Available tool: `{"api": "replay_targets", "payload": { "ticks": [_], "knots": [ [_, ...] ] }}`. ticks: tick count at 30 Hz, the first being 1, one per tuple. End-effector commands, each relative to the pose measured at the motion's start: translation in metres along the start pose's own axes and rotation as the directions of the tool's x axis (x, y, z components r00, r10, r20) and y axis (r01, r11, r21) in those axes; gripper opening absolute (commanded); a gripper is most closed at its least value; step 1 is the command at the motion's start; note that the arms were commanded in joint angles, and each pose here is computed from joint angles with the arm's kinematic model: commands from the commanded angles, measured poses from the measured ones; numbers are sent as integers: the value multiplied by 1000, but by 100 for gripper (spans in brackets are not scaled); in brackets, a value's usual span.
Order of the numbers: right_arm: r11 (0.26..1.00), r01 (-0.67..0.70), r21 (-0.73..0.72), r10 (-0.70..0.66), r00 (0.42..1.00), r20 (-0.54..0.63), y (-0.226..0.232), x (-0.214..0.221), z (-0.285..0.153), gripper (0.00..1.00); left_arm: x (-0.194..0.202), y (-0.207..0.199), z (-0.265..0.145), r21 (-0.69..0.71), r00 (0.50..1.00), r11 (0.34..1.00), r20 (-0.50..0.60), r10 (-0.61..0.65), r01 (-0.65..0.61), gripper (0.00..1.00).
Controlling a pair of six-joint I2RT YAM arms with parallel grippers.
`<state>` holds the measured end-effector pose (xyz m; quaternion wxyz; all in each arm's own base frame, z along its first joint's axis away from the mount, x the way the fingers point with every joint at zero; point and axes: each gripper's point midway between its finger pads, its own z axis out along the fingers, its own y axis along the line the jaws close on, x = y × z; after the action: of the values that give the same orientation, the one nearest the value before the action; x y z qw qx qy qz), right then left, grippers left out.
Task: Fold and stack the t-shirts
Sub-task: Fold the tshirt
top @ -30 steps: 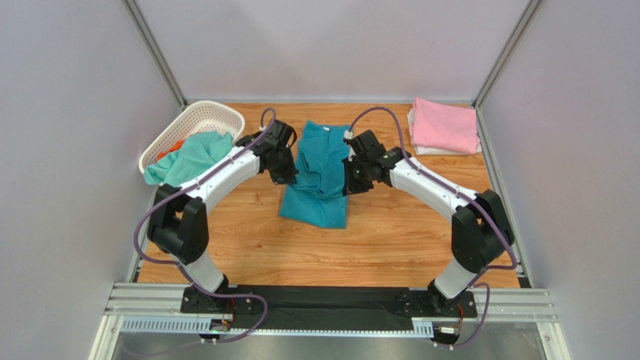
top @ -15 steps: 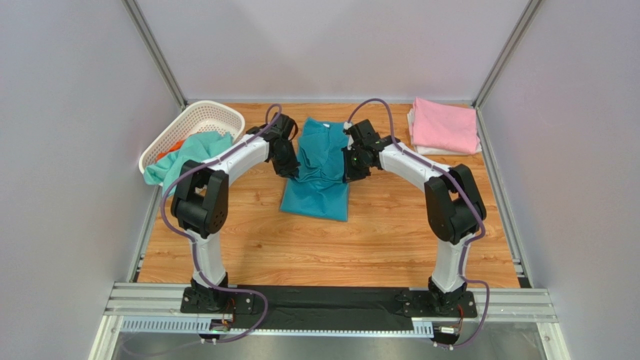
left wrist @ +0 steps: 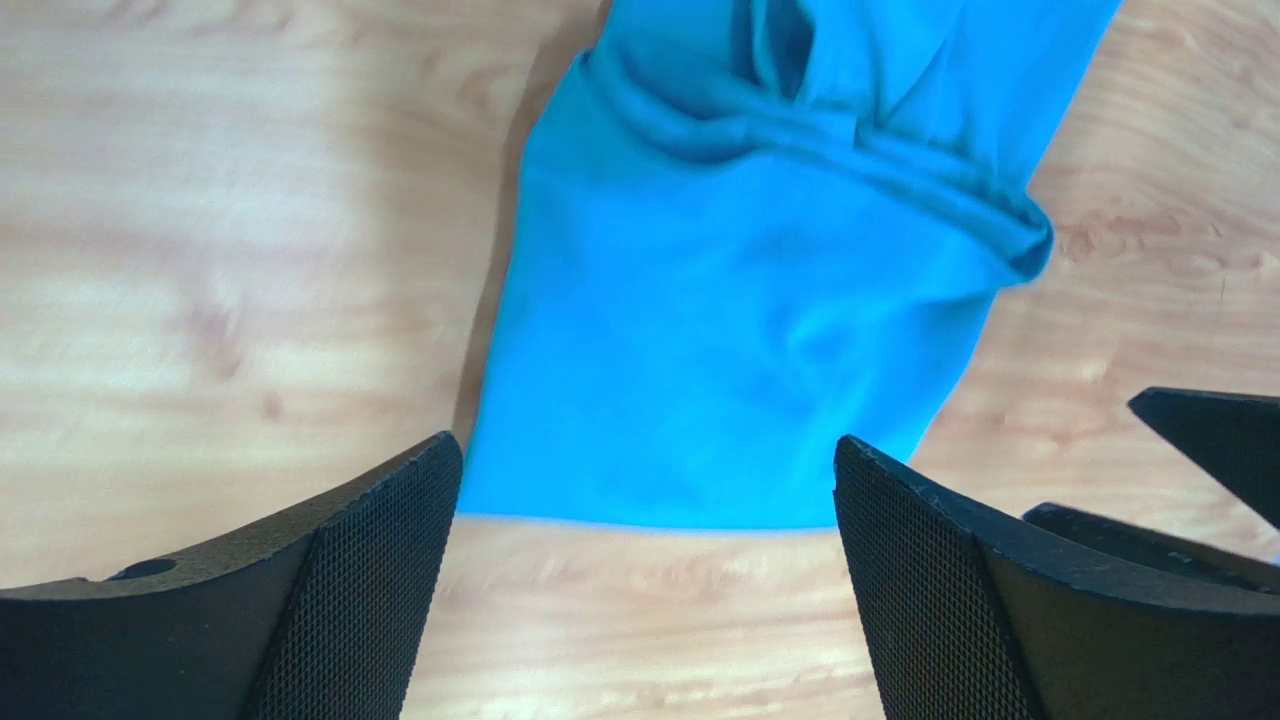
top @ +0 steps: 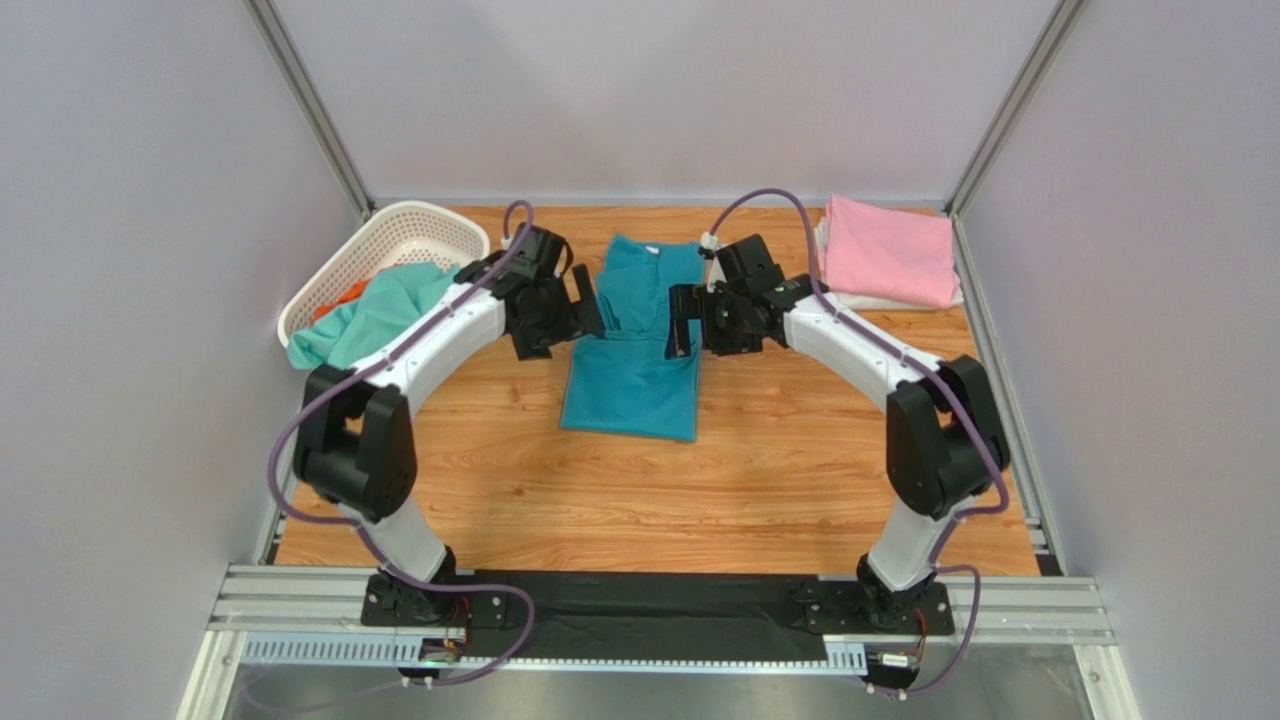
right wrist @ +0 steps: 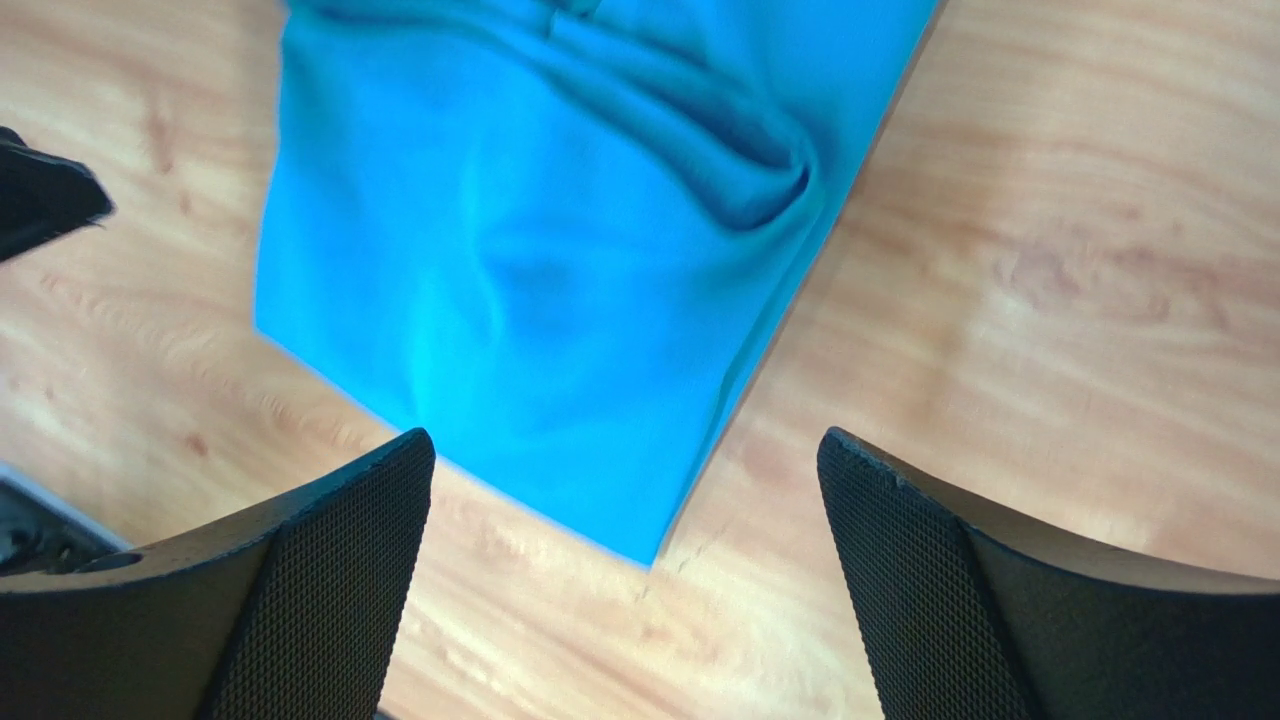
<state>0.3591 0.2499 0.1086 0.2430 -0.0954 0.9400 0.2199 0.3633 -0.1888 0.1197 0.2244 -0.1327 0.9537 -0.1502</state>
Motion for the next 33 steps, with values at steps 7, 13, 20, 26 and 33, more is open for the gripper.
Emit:
{"api": "replay_targets", "payload": {
  "ticks": [7, 13, 20, 26, 33],
  "knots": [
    [967, 101, -232, -102, 995, 6, 79, 30, -18, 100, 45, 56, -58, -65, 997, 997, 68, -39, 44, 100],
    [990, -10, -144, 6, 1000, -28, 59, 57, -5, 100, 79, 79, -60, -52, 997, 997, 53, -51, 54, 100],
    [990, -109, -88, 103, 992, -69, 33, 103, -5, 100, 87, 66, -24, 7, 999, 1000, -20, -25, 25, 95],
    [992, -111, -58, 105, 989, -102, 23, 115, 7, 96, 85, 62, 5, -22, 996, 1000, -87, -14, 12, 74],
    [994, -104, -32, 100, 988, -117, 17, 119, 15, 84, 94, 65, 27, -41, 989, 999, -146, -17, 11, 60]
  ]
}}
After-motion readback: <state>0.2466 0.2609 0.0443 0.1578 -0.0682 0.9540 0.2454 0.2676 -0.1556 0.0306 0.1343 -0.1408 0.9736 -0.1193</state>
